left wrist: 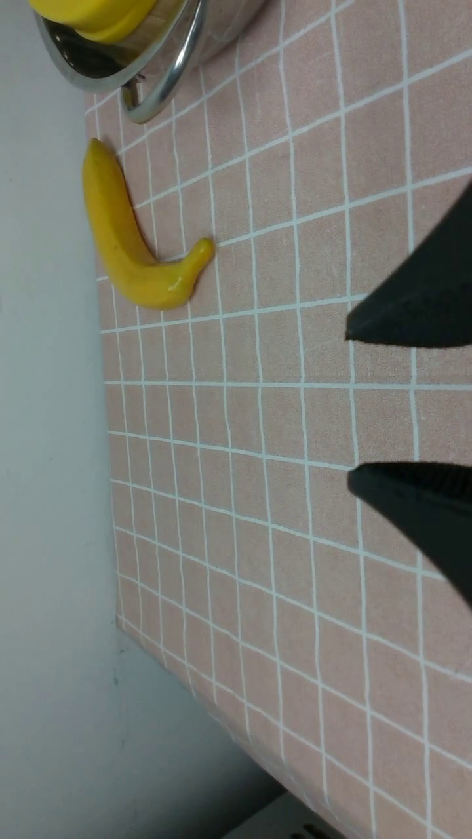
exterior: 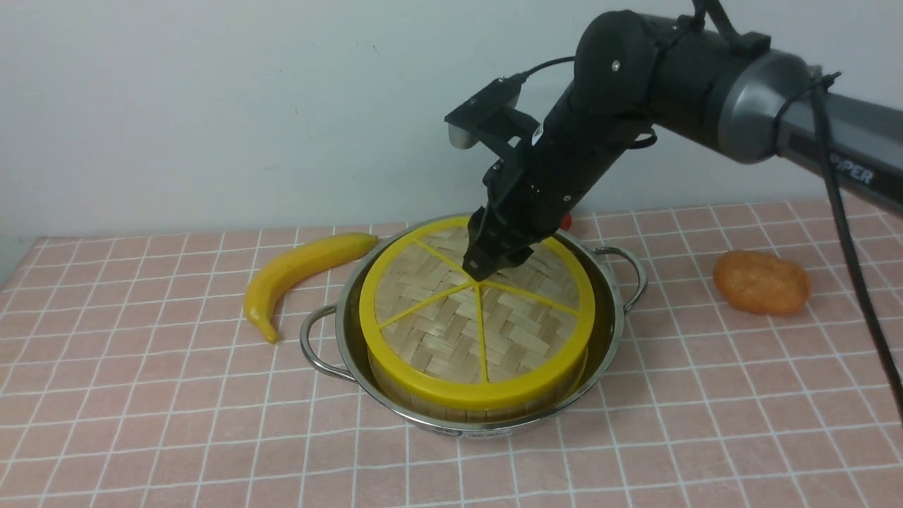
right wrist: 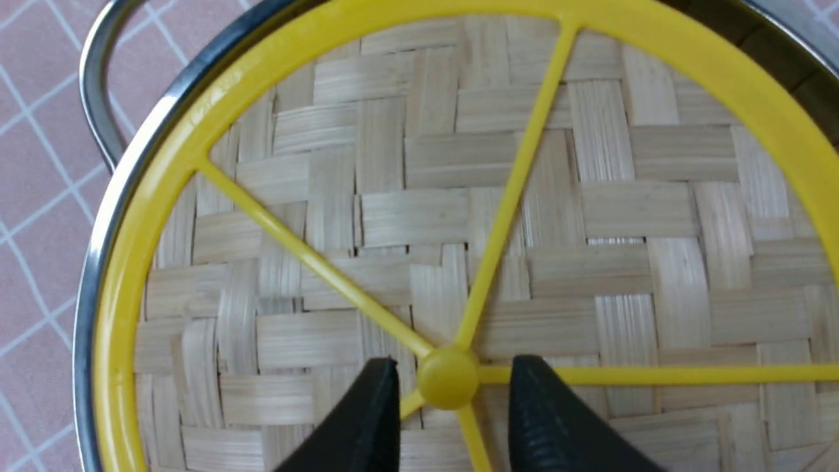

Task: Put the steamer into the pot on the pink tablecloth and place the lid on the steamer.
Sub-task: 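Place the bamboo steamer lid onto the steamer basket in the pot with the right gripper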

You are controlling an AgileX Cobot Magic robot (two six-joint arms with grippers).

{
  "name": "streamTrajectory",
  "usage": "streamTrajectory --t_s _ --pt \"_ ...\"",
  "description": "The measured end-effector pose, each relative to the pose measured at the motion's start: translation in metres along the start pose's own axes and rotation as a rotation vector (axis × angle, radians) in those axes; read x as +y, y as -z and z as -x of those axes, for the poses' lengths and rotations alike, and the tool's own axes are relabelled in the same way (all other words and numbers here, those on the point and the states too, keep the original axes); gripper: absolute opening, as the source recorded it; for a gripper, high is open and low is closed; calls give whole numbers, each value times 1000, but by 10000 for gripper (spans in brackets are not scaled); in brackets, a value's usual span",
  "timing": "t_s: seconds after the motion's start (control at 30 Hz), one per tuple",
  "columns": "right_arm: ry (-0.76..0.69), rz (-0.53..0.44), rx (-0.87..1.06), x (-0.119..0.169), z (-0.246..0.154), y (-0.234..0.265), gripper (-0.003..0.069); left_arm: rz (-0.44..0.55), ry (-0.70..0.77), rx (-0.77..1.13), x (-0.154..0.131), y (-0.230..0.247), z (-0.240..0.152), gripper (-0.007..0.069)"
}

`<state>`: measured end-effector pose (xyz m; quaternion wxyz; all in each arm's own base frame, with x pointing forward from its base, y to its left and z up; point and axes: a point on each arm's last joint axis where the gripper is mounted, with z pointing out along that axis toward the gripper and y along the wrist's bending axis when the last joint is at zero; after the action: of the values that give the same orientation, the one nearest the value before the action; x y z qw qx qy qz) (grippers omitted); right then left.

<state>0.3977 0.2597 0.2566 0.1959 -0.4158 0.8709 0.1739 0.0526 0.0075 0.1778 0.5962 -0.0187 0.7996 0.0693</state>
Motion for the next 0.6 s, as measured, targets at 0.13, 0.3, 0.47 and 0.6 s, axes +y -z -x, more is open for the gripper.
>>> streamTrajectory --t_s 0.13,0.3,0.47,0.6 --pt "-6 6 12 -1 -2 -6 253 0 0 0 0 0 0 243" --pt "-16 2 13 -6 -3 -21 253 0 0 0 0 0 0 243" --pt "-15 -15 -17 -8 -1 -21 253 0 0 0 0 0 0 243" --pt "-5 -28 -14 -8 -1 -21 253 0 0 0 0 0 0 243"
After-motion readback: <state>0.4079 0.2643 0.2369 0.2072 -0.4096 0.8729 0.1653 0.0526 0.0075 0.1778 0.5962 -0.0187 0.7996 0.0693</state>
